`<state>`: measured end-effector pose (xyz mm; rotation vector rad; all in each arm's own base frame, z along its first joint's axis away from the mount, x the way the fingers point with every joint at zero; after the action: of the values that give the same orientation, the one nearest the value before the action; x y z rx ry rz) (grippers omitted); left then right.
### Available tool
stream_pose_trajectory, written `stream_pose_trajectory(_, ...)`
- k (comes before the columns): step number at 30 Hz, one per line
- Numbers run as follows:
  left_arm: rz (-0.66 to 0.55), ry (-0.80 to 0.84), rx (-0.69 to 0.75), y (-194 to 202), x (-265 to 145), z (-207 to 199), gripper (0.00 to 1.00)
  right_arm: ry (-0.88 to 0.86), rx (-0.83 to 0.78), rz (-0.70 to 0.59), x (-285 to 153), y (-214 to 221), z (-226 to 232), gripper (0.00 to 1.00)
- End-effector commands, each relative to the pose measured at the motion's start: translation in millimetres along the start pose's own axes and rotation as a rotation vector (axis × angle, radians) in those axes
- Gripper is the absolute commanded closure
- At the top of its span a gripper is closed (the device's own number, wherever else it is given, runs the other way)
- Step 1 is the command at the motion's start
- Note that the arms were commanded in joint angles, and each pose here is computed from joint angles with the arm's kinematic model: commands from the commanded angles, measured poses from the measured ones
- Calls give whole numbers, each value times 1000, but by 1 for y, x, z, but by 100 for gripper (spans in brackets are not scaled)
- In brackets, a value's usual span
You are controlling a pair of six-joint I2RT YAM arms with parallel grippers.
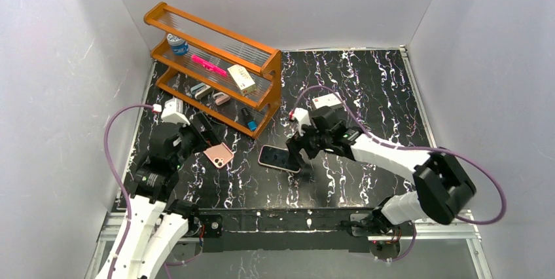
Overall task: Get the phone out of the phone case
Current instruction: Pick up the phone at the center of the board.
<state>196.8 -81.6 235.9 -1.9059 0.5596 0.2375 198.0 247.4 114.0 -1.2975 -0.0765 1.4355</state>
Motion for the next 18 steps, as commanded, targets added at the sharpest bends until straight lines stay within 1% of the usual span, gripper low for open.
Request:
stream_pose_trajectory(1, -77, -68, 135, -8, -10, 15, 2, -17, -205, 98, 16, -7, 8, 1)
stream_pose_trajectory(5, -69, -100, 154, 4, -5, 26, 2, -4, -265, 192, 32, -5, 9, 1)
stream_pose_trajectory(9, -86, -89, 169, 2, -8, 25, 2, -12, -311, 251, 43, -1, 8, 1)
stream_pose_trajectory(15, -75, -70, 164, 4, -6, 23, 2, 24, -371, 291, 54, -7, 1, 1)
stream_pose_trajectory(18, -79, -64, 164, 4, -7, 22, 2, -2, -387, 327, 58, -4, 4, 1)
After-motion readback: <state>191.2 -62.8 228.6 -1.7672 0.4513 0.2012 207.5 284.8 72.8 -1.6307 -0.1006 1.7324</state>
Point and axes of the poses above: each gripper's point midway between its finger pads, its own x axis out along the fingers, its own z axis along the line the jaws close on, y = z × x, the point moved 4 cm from there along -x, back along the fingers, and after that the axes turned 9 degrees about x, right-handed, at the moved point
